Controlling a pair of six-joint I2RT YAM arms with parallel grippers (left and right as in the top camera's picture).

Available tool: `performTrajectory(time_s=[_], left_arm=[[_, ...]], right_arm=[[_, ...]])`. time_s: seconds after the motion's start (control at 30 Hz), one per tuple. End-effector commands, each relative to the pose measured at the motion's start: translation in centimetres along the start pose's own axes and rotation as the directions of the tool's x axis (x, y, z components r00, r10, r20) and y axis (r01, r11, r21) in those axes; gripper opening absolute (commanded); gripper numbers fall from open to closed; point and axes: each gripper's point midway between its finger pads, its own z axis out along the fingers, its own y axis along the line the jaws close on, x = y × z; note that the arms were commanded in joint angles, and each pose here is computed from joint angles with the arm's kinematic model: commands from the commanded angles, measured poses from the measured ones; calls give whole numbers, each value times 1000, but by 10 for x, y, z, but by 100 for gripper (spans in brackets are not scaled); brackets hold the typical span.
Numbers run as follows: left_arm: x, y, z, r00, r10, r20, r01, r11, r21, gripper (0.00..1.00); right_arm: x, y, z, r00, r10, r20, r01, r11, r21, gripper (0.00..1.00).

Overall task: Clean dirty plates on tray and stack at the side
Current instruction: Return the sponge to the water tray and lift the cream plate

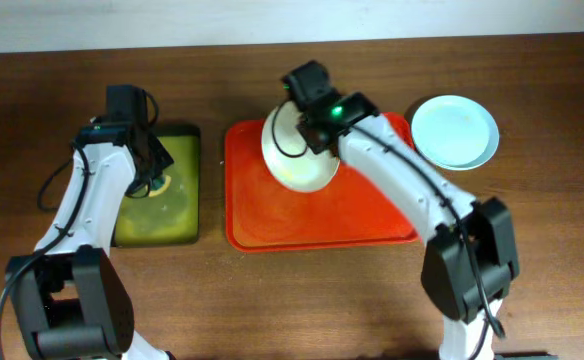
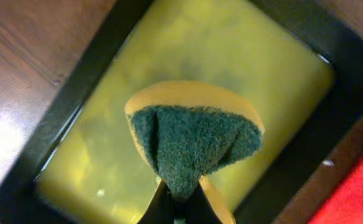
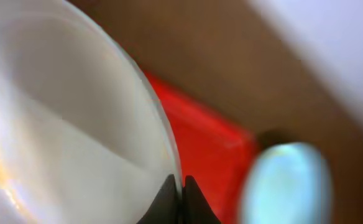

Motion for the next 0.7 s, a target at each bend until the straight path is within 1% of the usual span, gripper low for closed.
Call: performTrajectory(time_s=[0.0,0.03,0.13,0.17,0.23,0.3,0.37,0.4,0.43,0.5,0.53,0.57,0.67], left_arm=[[6,2,19,1000,-14,10,14,1000,2,0],[5,1,23,1000,-18,22,18,1000,11,0],[7,2,34,998,-23,50,22,1000,17,0],[8,4,38,998,-25,63,24,1000,11,4],[10,6,45,997,-28,77,28,1000,10,7],[11,11,49,996,-32,87,32,999,-4,6],[12,13,50,996,-32,87,34,999,-12,6],[12,13,50,996,-33,87,34,999,-11,9],[12,13,50,996,-33,88,34,999,-11,24],[12,13,50,996,-33,87,34,999,-11,46],[12,13,50,996,-33,87,34,999,-11,53],[12,12,50,996,-33,85,33,999,-8,58],[13,11,50,996,-33,82,33,999,-3,60]], right_arm=[[-26,-46,-61,979,-201,-19,189,879,437,4],[-30,-44,-70,972,-232,-26,216,850,480,4],[-40,-30,-88,956,-294,-24,262,812,521,4],[-41,-26,-93,948,-316,-31,283,798,532,4],[-43,-21,-102,935,-351,-51,318,768,556,4],[-46,-22,-118,941,-335,-53,294,726,622,4],[-47,-20,-125,944,-328,-46,279,714,642,4],[-48,-19,-127,944,-327,-42,275,711,647,4],[-48,-19,-127,944,-327,-39,274,712,647,4],[-49,-19,-127,944,-327,-39,273,712,647,4],[-49,-19,-127,943,-329,-41,276,711,647,4],[-49,-19,-127,938,-343,-54,295,704,646,4],[-50,-19,-128,916,-390,-93,354,679,643,4]])
